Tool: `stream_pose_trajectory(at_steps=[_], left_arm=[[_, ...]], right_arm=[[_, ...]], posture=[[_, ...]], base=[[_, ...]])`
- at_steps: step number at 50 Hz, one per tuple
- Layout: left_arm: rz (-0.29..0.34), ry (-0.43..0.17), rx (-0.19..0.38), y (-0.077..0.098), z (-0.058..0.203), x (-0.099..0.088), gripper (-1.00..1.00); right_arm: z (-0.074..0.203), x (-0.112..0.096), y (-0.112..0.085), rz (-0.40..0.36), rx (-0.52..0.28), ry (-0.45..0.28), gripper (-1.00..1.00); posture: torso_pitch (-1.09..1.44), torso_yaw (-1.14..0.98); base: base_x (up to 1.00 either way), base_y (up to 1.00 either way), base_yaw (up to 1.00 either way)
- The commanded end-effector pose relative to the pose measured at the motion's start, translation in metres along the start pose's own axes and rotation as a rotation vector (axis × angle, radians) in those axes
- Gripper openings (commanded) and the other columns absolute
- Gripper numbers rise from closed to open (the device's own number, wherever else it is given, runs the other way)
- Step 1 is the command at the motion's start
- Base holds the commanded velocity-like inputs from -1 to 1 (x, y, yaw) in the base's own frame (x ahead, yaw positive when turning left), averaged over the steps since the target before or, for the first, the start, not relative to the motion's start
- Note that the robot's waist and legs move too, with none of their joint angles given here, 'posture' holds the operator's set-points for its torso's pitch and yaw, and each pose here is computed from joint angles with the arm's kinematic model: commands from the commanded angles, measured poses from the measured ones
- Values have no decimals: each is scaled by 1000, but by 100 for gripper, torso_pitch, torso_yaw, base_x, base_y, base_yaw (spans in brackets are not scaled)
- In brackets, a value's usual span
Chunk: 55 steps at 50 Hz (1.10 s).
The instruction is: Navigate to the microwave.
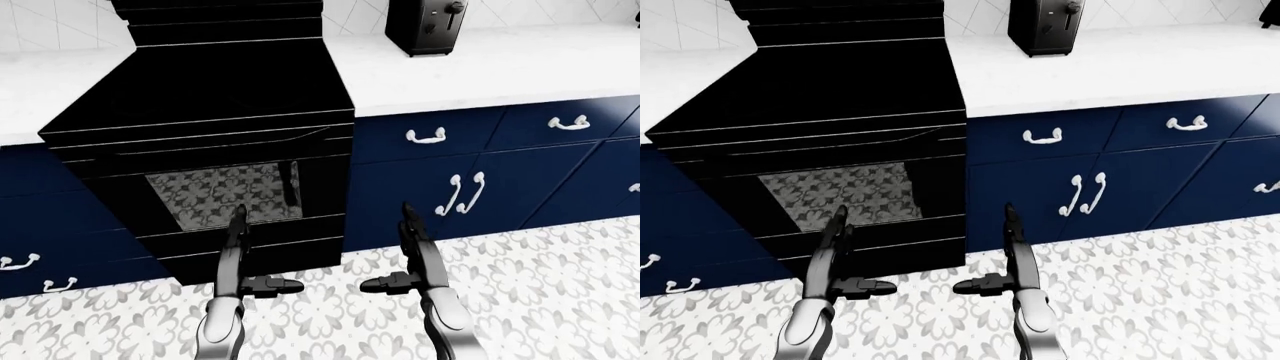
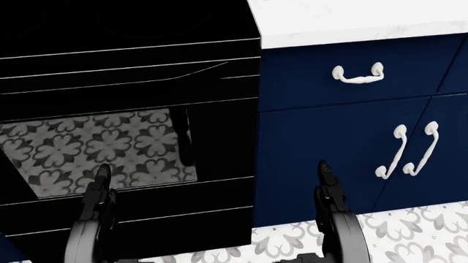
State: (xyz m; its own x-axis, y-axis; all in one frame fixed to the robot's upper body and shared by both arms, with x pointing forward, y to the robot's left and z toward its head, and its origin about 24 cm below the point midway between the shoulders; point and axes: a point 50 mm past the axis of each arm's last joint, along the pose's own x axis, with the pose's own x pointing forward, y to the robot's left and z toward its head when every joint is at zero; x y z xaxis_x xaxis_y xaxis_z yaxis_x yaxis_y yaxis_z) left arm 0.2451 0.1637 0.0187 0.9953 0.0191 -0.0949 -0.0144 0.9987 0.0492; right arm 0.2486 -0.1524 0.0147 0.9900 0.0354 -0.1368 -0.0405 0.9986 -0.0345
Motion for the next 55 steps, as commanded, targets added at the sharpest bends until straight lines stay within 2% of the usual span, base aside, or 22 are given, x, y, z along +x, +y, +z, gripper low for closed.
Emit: stream_pose_trajectory(at_steps=[1,55], left_arm=[[-26,-105,-3,-6,20,4,100],[-29,-105,-2,-6,20,4,100]], right_arm=[[20,3,-5,-23,-11,-106,100],[21,2,-3,-6,-11,-114,100]], posture=[[0,0],[0,0]], base=[[0,30,0],[0,28,0]])
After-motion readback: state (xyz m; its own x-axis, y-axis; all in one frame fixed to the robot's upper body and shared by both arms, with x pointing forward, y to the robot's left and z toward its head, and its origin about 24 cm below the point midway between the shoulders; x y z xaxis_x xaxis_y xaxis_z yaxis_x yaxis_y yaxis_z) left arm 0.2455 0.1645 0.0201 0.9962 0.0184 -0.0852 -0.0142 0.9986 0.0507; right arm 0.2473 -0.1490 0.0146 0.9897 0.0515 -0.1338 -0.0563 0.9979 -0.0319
